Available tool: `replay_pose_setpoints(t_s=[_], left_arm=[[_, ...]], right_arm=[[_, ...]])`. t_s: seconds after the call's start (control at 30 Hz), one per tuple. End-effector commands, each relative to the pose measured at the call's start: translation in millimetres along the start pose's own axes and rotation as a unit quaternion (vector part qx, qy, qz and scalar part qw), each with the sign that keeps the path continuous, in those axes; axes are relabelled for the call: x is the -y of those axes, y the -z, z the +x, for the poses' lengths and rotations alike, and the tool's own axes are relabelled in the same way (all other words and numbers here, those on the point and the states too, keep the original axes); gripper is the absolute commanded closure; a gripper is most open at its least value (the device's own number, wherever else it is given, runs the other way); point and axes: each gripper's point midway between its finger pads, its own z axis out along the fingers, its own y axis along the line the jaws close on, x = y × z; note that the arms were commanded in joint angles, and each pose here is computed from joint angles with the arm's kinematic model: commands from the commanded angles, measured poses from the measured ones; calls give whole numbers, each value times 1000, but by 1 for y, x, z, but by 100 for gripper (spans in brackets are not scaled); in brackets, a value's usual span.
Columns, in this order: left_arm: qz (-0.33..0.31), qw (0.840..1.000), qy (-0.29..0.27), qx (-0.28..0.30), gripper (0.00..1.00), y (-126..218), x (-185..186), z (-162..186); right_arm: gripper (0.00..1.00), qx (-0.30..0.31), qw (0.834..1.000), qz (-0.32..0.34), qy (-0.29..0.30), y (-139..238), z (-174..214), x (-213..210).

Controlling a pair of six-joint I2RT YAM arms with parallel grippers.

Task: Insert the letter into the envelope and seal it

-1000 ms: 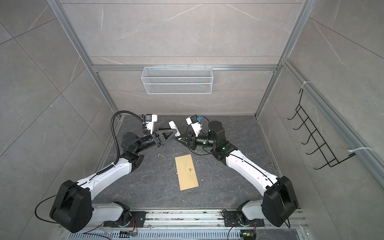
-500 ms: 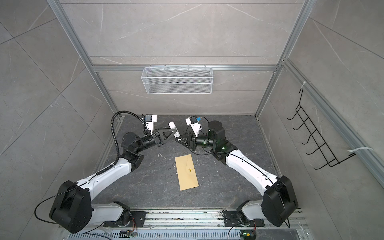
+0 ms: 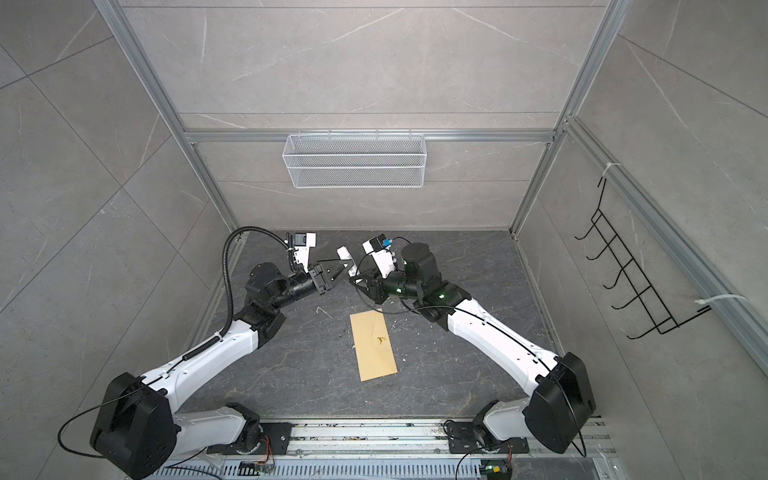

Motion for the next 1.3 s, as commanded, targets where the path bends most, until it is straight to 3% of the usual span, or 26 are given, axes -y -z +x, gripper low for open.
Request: replay_pose_setpoints(t_s=[0.0,0.23,0.43,0.53,0.73,0.93,1.17,1.27], left_arm=[[-45,998,-32,21,100,2,-11,-11],[-68,997,-30,14,100,-1,-20,-5],[-82,996,-24,14,100,-2,-27,-2],[-85,996,-23,16,100,-2,-28,-2],[-83,996,-25,19,100,-1,-26,-4],[-75,996,-33,31,100,3,-18,-13],[-35,998,-33,33,100,8,-2,-27],[-18,998,-33,41,100,11,3,-32]], right_arm=[[100,16,990,124,58,11,-20,18],[100,10,949,278,147,4,-27,15],[100,6,884,414,217,-2,-33,12],[100,1,868,436,238,-9,-30,7],[99,2,892,390,229,-19,-23,-5],[64,4,931,306,200,-14,-19,-15],[16,26,988,119,96,13,-13,-21],[11,28,997,45,49,23,-9,-22]])
